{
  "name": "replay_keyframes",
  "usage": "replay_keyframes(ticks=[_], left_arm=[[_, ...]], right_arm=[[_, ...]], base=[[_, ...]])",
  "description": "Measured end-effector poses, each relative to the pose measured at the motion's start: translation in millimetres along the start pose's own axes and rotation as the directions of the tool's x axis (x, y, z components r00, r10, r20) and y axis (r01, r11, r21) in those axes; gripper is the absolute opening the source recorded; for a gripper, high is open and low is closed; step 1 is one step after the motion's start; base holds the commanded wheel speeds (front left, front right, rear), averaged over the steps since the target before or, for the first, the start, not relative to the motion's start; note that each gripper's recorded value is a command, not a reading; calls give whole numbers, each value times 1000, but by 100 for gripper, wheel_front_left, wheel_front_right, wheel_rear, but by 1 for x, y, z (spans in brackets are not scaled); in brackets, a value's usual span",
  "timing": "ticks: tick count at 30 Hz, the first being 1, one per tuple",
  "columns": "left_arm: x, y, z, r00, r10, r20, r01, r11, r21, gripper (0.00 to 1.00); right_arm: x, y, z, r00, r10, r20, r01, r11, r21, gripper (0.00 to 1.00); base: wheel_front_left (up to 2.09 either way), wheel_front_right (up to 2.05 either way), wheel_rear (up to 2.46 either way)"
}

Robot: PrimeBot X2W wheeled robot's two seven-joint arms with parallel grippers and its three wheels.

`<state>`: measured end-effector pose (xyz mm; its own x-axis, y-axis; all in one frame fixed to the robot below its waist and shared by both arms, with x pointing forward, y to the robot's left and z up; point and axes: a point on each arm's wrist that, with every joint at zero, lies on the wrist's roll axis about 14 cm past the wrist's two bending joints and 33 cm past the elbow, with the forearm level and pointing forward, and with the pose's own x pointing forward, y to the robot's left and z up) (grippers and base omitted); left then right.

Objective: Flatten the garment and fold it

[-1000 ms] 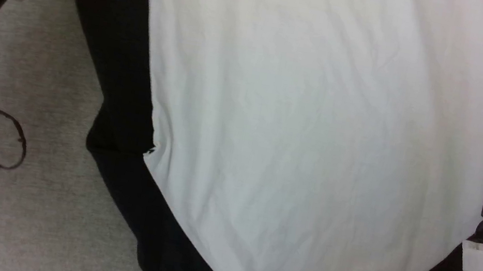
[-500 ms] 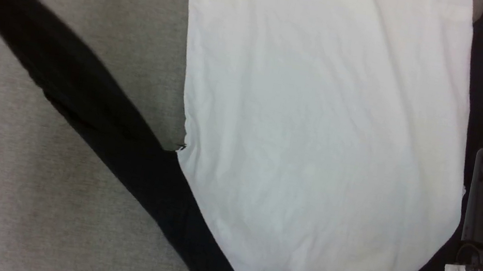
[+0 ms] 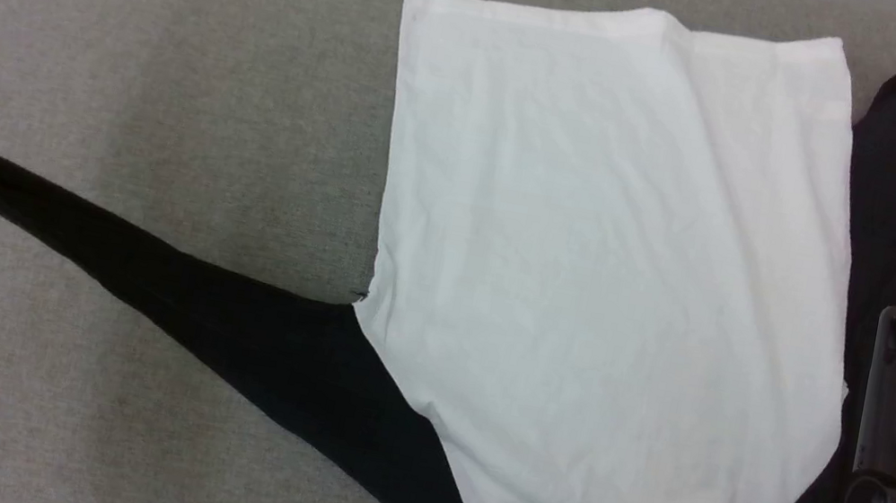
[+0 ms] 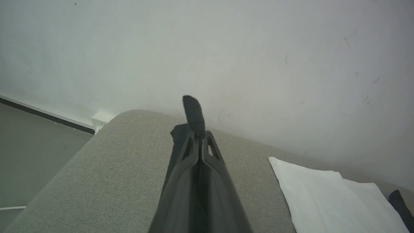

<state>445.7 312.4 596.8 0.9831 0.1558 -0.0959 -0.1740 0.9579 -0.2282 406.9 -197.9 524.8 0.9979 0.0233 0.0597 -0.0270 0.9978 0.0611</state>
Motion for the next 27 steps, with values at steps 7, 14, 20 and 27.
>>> replay_keyframes(ticks=[7,14,20,27], left_arm=[[-15,-32,11,995,-78,58,74,995,61,0],[-28,-127,27,932,-342,119,323,934,153,0],[-56,-235,22,788,-600,134,581,798,159,0],[-98,-348,-21,569,-820,66,816,573,78,0]], right_arm=[[-6,-9,20,998,-26,50,27,1000,-13,100],[-17,-38,35,990,-108,85,113,992,-49,100],[-23,-62,47,977,-175,118,184,981,-70,100],[-27,-78,50,967,-222,125,233,968,-88,100]], base=[[0,0,0],[0,0,0],[0,0,0],[0,0,0]])
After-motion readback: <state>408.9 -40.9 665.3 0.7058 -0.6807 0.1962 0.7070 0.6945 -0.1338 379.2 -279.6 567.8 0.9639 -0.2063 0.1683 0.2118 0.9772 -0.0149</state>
